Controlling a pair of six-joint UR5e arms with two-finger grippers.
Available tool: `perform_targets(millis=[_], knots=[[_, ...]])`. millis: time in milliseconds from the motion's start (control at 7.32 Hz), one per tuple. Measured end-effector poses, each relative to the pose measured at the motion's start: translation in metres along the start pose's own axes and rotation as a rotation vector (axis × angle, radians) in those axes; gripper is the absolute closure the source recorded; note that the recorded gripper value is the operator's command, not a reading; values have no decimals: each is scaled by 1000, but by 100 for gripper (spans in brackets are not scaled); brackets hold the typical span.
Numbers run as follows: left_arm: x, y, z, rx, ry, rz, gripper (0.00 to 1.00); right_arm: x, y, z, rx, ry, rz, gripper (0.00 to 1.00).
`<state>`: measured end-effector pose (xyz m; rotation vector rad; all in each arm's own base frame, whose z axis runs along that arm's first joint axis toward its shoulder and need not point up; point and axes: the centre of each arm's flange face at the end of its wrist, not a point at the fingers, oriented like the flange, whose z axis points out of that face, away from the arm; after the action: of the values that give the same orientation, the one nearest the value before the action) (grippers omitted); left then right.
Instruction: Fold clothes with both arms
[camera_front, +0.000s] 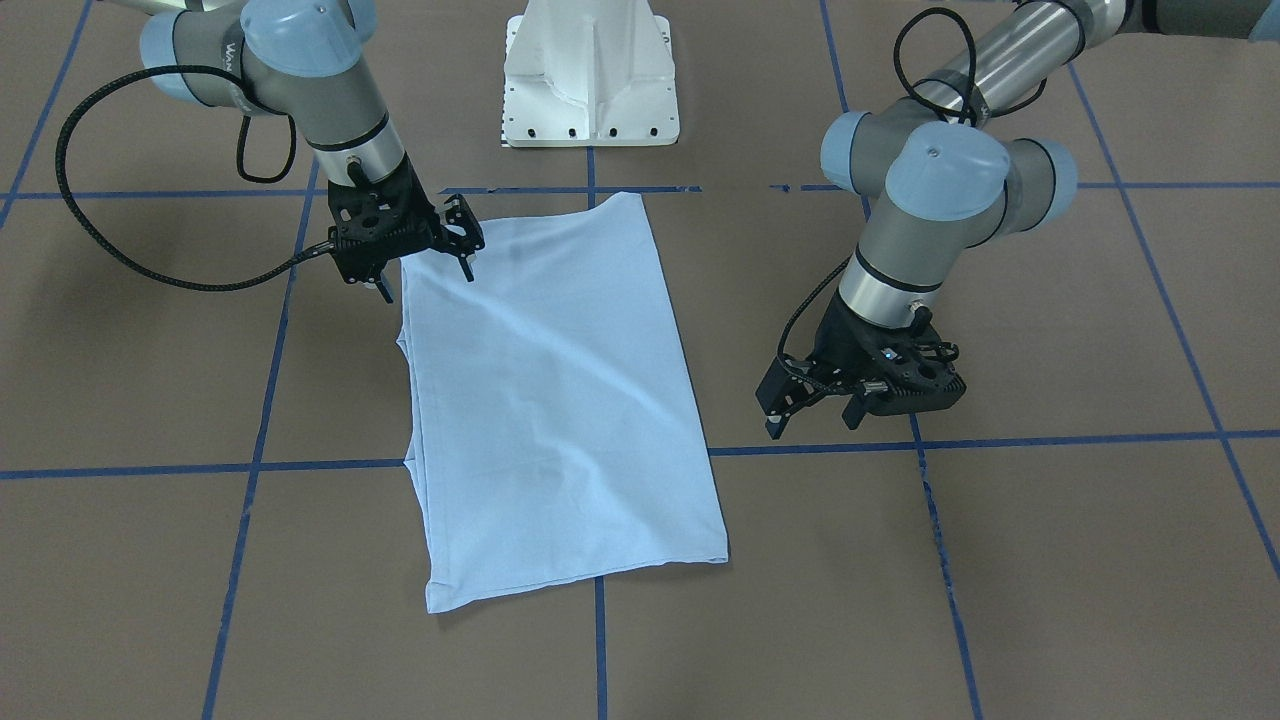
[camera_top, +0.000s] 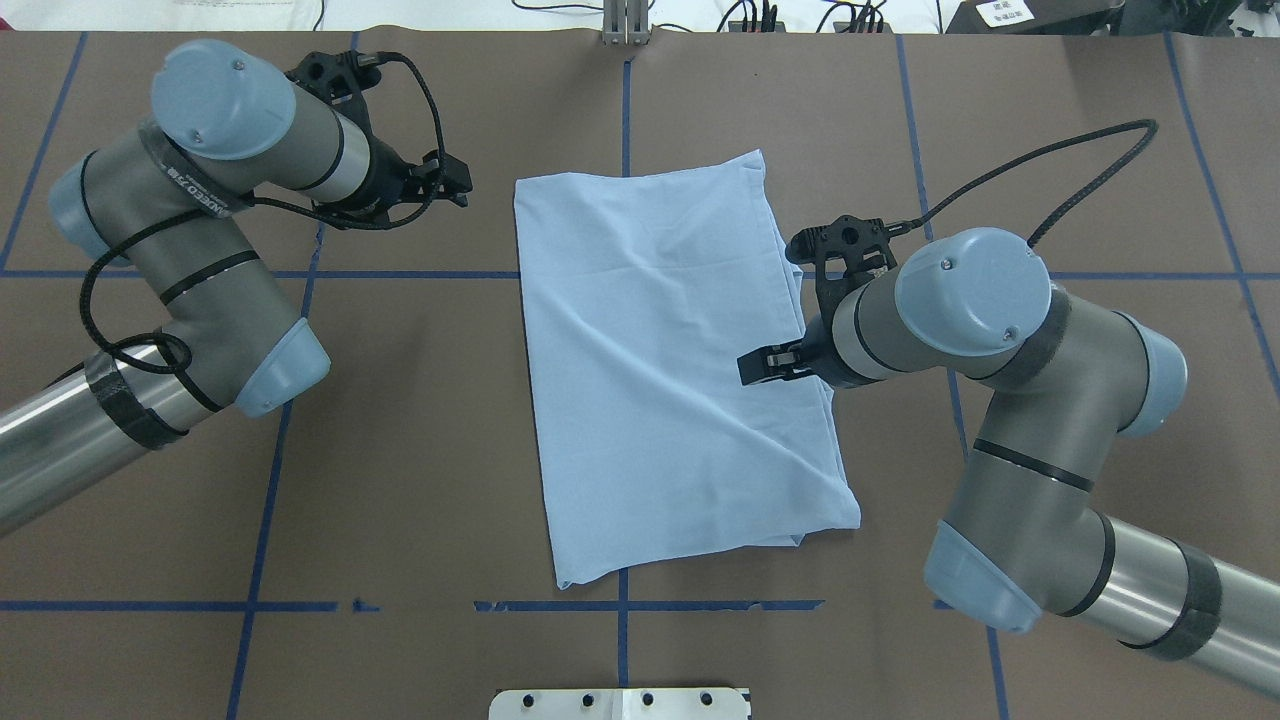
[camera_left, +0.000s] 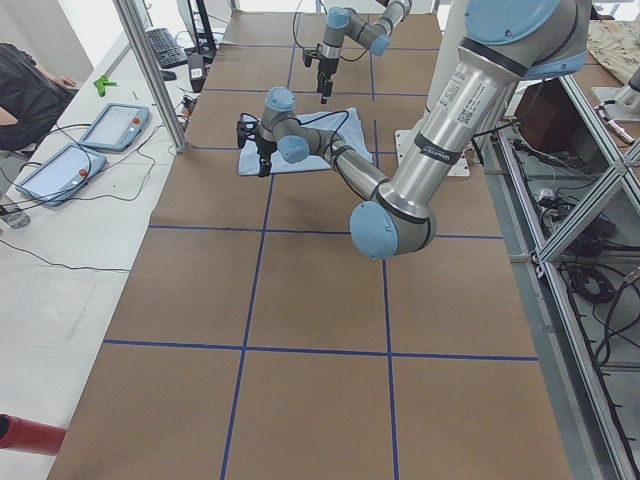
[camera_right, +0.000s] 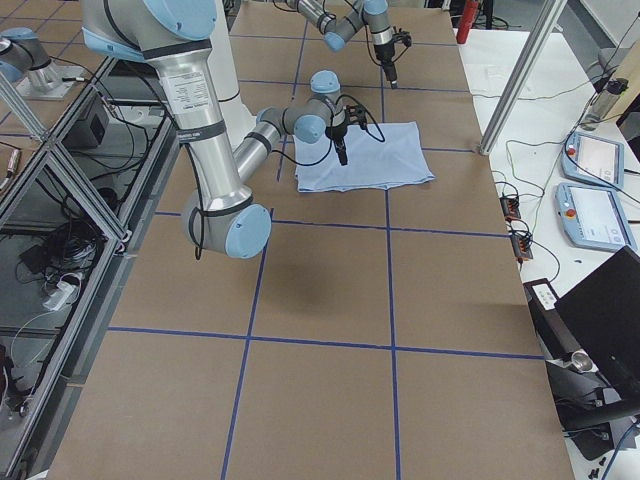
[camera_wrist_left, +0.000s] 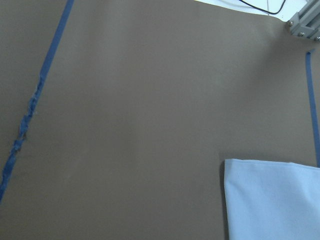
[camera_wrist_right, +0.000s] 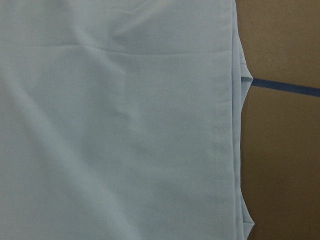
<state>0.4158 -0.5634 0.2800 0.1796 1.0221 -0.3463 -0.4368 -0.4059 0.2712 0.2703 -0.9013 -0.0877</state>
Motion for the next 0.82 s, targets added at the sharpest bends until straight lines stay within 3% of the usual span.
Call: perform_targets(millis=[137, 410, 820], knots=[[8, 35, 0, -73, 25, -74, 0, -2, -2, -4, -18, -19, 31, 0], [32, 150, -2, -199, 60, -207, 0, -5, -3, -10, -37, -42, 104, 0], [53, 299, 12, -292, 12, -343, 1, -7, -1, -15, -43, -56, 163, 0]])
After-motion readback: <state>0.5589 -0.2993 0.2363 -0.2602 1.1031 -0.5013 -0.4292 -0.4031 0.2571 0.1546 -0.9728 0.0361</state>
